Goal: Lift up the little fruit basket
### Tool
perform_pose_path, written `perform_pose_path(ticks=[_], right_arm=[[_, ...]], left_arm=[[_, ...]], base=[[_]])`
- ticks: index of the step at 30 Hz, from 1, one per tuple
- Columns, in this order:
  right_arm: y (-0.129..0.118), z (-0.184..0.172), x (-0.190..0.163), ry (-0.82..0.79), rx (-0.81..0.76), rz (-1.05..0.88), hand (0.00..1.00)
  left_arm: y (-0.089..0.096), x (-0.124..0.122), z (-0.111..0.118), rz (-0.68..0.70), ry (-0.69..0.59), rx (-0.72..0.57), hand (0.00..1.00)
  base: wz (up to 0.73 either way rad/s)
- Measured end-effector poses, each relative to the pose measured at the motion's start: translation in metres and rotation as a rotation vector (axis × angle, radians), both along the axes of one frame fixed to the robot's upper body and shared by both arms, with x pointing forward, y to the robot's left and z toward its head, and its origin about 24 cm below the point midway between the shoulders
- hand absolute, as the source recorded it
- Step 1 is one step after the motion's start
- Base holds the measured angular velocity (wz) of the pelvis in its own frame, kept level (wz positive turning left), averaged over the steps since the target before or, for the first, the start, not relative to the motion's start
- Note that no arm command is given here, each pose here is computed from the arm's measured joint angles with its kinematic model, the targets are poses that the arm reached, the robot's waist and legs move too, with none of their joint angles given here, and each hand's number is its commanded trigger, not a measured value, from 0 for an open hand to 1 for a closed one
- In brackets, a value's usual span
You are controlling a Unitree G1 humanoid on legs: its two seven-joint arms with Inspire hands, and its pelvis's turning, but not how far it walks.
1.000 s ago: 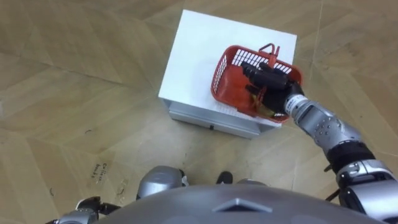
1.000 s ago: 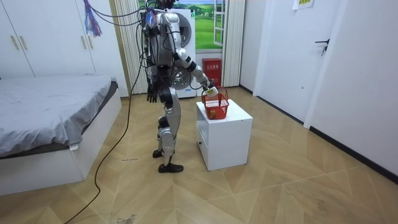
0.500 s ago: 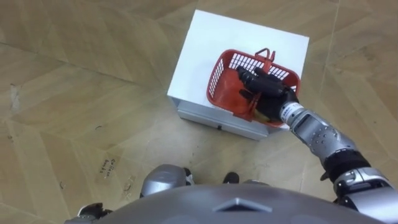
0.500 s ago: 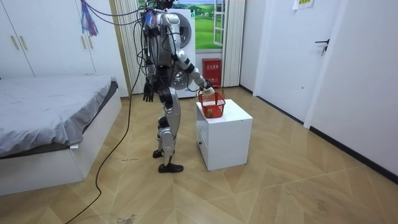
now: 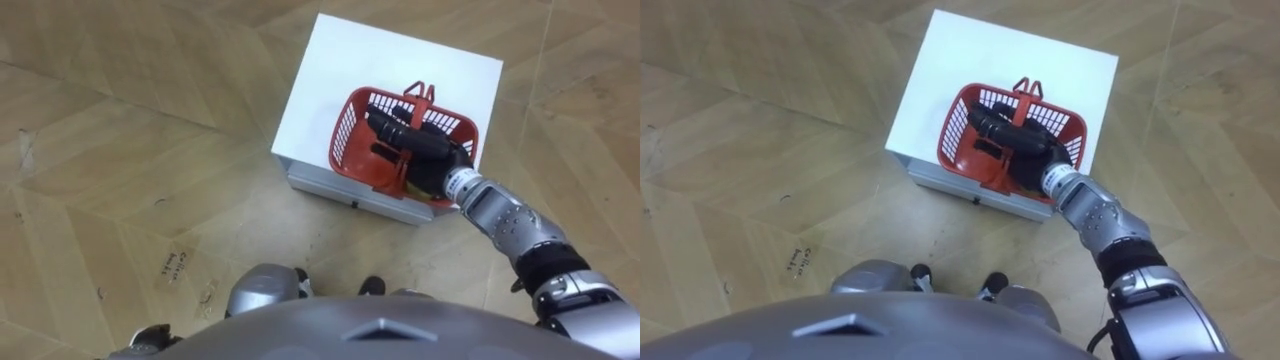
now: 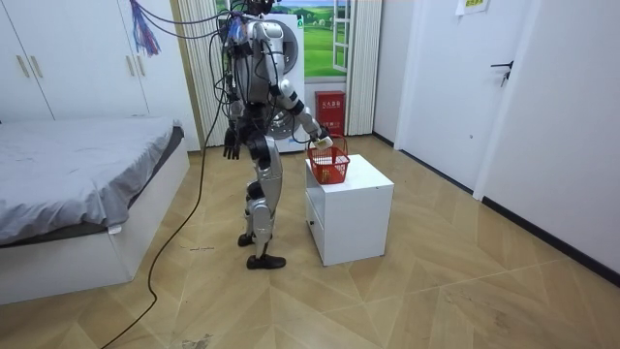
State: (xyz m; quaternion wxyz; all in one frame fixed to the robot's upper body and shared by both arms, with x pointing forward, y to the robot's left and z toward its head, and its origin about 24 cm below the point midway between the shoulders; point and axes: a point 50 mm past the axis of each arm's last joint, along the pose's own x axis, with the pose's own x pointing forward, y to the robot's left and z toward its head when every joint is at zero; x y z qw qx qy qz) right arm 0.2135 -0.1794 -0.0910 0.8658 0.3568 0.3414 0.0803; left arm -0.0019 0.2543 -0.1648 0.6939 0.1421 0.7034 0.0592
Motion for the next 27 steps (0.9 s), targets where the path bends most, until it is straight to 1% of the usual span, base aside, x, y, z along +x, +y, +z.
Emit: perform_pose_path(ticks=[27], right_arm=[[0.0047,-0.0029,-0.0034,-0.001,0.024,0.006,0.00]], left_arm=[[-0.0029,0.0061,-0.0002,-0.023,-0.025,-0.014,0.00]], base=[[0.00]])
